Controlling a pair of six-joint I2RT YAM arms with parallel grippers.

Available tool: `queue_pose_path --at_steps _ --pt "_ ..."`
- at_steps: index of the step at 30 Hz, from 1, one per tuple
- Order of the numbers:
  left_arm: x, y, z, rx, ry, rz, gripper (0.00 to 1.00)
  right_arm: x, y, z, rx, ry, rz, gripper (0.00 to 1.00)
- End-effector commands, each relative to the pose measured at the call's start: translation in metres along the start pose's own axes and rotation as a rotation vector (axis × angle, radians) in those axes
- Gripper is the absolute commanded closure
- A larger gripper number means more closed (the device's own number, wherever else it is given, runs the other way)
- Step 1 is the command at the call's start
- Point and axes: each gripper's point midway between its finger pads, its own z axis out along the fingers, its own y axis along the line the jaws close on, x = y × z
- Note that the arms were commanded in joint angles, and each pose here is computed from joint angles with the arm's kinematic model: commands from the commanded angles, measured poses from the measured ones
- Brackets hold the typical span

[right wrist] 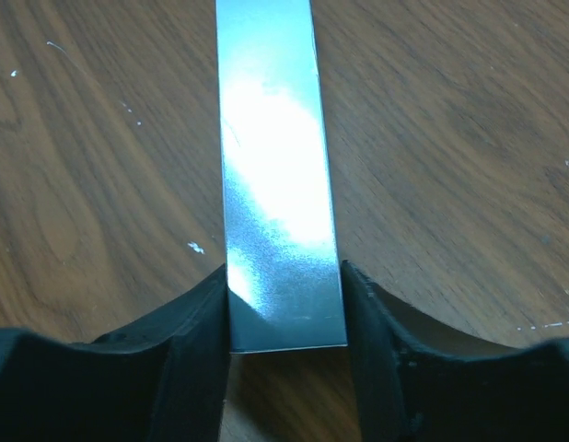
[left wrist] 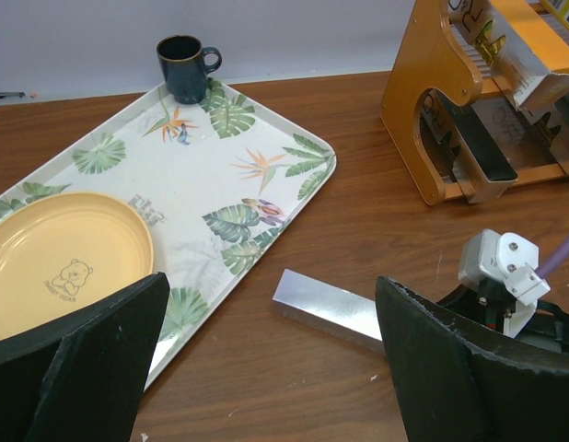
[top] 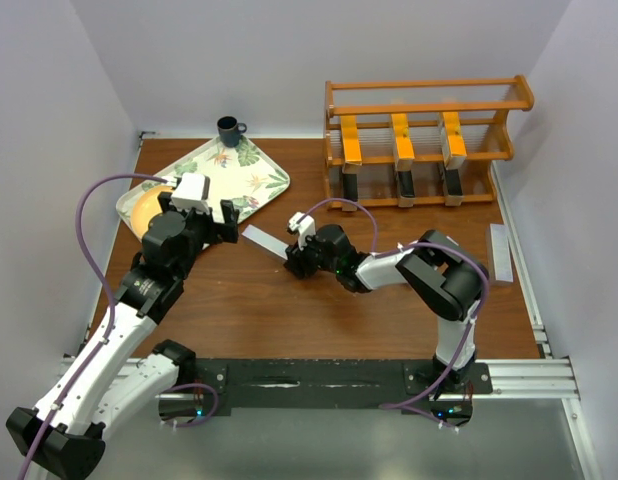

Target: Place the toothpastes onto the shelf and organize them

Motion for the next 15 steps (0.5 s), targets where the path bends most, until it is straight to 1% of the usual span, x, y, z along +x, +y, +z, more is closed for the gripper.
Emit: queue_pose_path --at_steps 1,2,5,7,9,10,11,12,14,15 --pt "-0.007 -0.001 0.001 0.01 -0.035 0.004 0.0 -0.013 0.002 -0.001 0.013 -0.059 0.002 0.55" --pt "-0.007 -0.001 0.001 0.01 -0.037 0.003 0.0 -0.013 0.004 -0.003 0.011 -0.06 0.002 0.59" --pt "-0.008 0.0 0.0 0.01 -0.038 0.003 0.0 -0.015 0.006 -0.011 0.01 -0.055 0.001 0.67" --pt "-0.008 0.0 0.0 0.011 -0.041 0.002 0.0 -0.026 0.008 -0.021 0.014 -0.067 0.001 0.7" --pt "-0.01 0.0 -0.001 0.008 -0.046 -0.001 0.0 -0.028 0.01 -0.03 0.019 -0.049 0.005 0.71" --pt "-0.01 0.0 -0.001 0.007 -0.046 -0.001 0.0 -0.044 0.011 -0.04 0.021 -0.08 0.002 0.72" --pt "-0.011 0.001 -0.002 0.004 -0.051 -0.002 0.0 -0.049 0.011 -0.045 0.027 -0.082 0.001 0.75" --pt "-0.011 0.001 -0.002 0.002 -0.051 -0.002 0.0 -0.046 0.01 -0.051 0.037 -0.049 0.003 0.77" --pt "-0.01 0.001 -0.003 0.002 -0.05 -0.003 0.0 -0.069 0.007 -0.063 0.07 -0.071 -0.007 0.8" --pt "-0.011 0.001 -0.003 0.003 -0.053 -0.004 0.0 -0.065 0.005 -0.07 0.085 -0.028 -0.005 0.8"
